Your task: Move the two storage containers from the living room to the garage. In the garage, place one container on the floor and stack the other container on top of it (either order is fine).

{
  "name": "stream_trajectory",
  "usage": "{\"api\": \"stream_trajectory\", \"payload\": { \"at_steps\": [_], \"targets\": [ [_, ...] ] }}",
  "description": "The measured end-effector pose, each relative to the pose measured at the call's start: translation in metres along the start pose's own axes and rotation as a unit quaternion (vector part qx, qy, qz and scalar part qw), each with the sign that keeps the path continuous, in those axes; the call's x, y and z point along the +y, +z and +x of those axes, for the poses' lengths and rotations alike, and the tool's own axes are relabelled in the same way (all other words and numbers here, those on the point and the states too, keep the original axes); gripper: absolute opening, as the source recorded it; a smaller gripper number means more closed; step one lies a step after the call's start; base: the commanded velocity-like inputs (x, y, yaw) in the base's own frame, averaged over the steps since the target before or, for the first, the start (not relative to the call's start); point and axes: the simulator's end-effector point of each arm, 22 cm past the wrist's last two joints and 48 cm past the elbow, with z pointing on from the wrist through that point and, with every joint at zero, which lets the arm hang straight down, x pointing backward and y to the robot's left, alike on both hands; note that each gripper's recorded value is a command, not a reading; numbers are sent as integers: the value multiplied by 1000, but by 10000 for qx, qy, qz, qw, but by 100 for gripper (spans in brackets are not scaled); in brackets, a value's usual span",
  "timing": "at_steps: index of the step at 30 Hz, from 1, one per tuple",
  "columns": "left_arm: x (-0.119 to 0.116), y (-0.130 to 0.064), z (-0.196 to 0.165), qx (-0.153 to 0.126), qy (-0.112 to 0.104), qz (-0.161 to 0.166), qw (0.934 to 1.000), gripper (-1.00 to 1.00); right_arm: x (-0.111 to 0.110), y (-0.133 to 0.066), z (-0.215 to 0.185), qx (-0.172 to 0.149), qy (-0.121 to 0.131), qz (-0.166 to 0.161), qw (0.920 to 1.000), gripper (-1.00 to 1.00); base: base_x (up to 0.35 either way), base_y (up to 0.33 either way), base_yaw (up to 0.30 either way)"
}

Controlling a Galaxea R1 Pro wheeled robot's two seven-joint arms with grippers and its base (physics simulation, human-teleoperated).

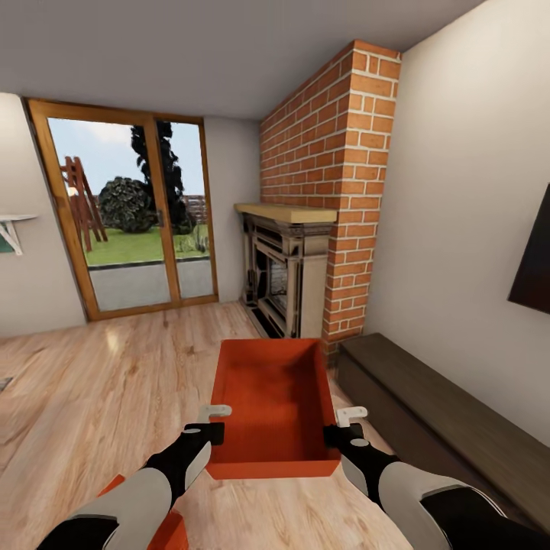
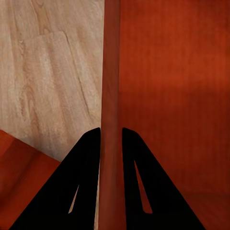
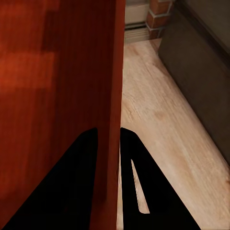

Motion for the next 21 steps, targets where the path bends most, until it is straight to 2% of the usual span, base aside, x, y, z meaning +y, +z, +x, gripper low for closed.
{"api": "stream_trajectory", "payload": {
  "at_steps": [21],
  "targets": [
    [0, -3, -6, -61, -6, 1, 10000, -100, 0, -3, -6, -60, 2, 5, 10000, -100, -6, 0, 265]
  ]
}}
